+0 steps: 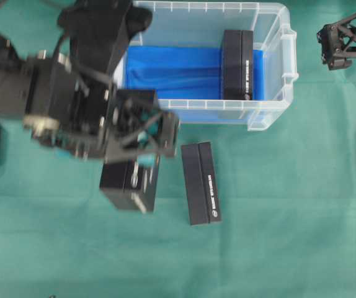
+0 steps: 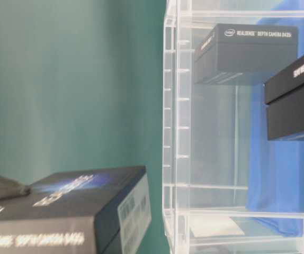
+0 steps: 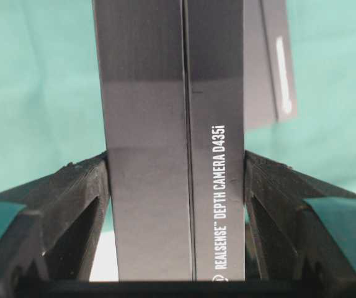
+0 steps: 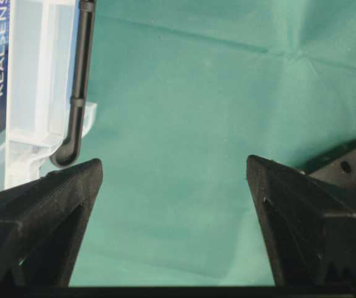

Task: Take out the box from the case.
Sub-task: 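Carry the box forward and lower it onto the cloth left of the first box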

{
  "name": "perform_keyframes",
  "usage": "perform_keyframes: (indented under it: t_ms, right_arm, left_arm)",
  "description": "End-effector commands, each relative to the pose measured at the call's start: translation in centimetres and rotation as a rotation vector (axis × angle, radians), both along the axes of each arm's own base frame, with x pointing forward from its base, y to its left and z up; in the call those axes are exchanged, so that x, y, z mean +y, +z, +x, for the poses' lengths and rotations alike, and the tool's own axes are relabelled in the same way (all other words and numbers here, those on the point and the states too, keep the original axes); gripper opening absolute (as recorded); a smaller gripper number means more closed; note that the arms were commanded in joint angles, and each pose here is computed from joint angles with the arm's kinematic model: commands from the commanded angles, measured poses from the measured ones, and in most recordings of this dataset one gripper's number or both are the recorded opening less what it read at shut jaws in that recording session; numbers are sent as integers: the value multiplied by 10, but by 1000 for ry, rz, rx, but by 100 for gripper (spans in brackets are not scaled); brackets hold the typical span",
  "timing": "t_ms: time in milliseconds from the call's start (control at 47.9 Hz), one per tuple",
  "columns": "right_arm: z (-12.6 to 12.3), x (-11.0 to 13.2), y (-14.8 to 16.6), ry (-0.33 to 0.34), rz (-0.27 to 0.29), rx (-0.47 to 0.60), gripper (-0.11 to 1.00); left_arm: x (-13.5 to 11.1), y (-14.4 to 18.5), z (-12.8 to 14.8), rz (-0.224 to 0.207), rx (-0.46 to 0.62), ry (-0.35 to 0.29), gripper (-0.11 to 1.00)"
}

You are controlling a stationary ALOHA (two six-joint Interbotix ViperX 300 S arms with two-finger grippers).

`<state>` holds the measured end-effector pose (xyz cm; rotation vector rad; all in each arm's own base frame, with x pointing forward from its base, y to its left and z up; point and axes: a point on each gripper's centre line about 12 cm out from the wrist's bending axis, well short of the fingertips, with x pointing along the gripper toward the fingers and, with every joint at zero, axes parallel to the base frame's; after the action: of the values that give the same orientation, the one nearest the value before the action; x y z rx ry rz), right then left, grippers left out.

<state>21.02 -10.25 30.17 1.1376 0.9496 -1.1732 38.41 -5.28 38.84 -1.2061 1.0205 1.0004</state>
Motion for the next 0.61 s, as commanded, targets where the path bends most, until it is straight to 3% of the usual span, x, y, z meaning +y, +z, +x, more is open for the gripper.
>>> perform_keyframes:
  t_ms: [0,209,585]
  right_arm:
    - [0,0,6,4,-11,-17,92]
    - [-1,0,6,4,-12,-18,92]
    - [-1,1,6,6,-10,-16,92]
  left_arm:
    - [-14,17,-11,-16,-52,6,62]
    - [-34,15,-18,-27,-22,38,62]
    - [-29,14,-19,13,-14,52,62]
